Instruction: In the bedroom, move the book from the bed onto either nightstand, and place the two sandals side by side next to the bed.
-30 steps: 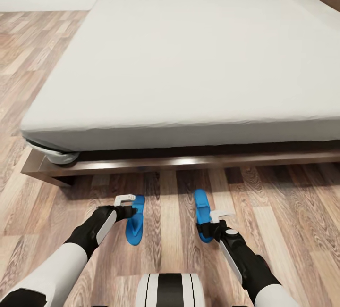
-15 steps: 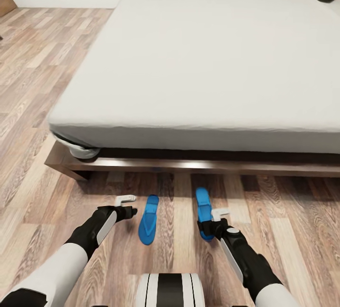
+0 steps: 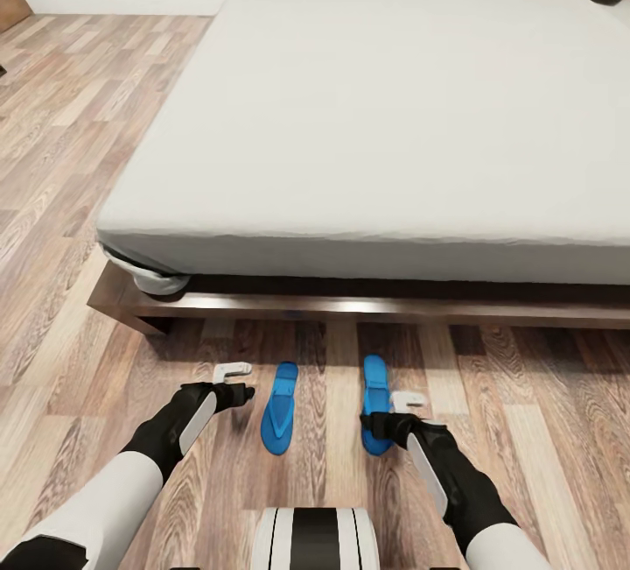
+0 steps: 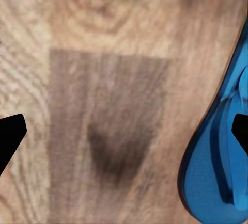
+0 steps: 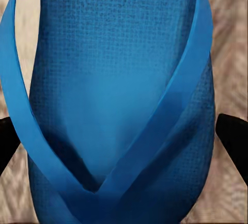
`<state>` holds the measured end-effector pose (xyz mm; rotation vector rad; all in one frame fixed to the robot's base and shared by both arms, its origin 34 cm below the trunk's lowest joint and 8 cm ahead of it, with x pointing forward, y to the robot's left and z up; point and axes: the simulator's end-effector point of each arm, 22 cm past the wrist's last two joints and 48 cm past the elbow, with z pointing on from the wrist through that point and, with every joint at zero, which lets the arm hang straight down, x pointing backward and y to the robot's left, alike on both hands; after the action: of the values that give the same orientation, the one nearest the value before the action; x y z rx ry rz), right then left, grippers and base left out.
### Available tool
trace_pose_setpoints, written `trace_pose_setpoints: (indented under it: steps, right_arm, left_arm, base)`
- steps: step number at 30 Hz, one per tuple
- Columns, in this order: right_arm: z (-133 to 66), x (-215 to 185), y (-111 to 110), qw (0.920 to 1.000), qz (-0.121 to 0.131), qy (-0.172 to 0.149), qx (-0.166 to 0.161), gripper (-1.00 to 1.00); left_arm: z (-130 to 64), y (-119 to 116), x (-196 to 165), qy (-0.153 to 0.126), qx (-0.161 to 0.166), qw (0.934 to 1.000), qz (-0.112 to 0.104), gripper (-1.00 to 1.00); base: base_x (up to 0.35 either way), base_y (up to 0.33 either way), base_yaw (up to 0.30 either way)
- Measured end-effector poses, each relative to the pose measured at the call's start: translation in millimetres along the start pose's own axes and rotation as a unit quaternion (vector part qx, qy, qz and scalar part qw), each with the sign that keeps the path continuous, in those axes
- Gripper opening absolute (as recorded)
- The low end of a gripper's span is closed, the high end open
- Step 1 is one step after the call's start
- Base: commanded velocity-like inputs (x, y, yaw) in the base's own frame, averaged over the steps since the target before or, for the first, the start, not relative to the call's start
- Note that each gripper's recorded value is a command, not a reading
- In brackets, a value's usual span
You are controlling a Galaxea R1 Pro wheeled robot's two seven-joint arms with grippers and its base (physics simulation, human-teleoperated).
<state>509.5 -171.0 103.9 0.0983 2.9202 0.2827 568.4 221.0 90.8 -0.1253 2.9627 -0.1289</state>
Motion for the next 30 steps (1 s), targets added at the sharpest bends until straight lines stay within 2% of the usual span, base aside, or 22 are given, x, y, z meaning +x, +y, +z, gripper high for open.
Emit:
trace_pose_setpoints:
  steps: [2,3,7,16,27,30]
  right_arm:
    - [1.1,2,15,0.9999,0.010,0.003,-0.013,-1.00]
    - [1.9,3,31,0.9995,0.020,0.005,-0.025,-1.00]
    - [2.7,5,44,0.9991,0.022,0.008,-0.034,-1.00]
    - [3.1,6,48,0.9991,0.022,0.010,-0.036,-1.00]
    - [5.8,17,47,0.9991,0.019,0.021,-0.033,-1.00]
    - [6.2,20,54,0.9989,0.007,0.025,-0.039,-1.00]
  left_arm:
    - [0.1,0,0,0.000,0.000,1.0000,0.000,1.00]
    - [-0.1,0,0,0.000,0.000,1.0000,0.000,1.00]
    - [0.1,-1,0,0.000,0.001,1.0000,-0.001,1.00]
    - [0.2,-1,1,0.000,0.001,1.0000,0.000,1.00]
    - [0.3,-1,1,0.000,0.001,1.0000,0.000,1.00]
    - [0.3,-1,1,0.000,0.001,1.0000,0.000,1.00]
  base:
    - [0.000,0.000,0.000]
    - [0.000,0.000,0.000]
    - [0.000,0.022,0.000]
    - [0.022,0.190,0.000]
    - [0.004,0.009,0.000]
    - [0.000,0.091,0.000]
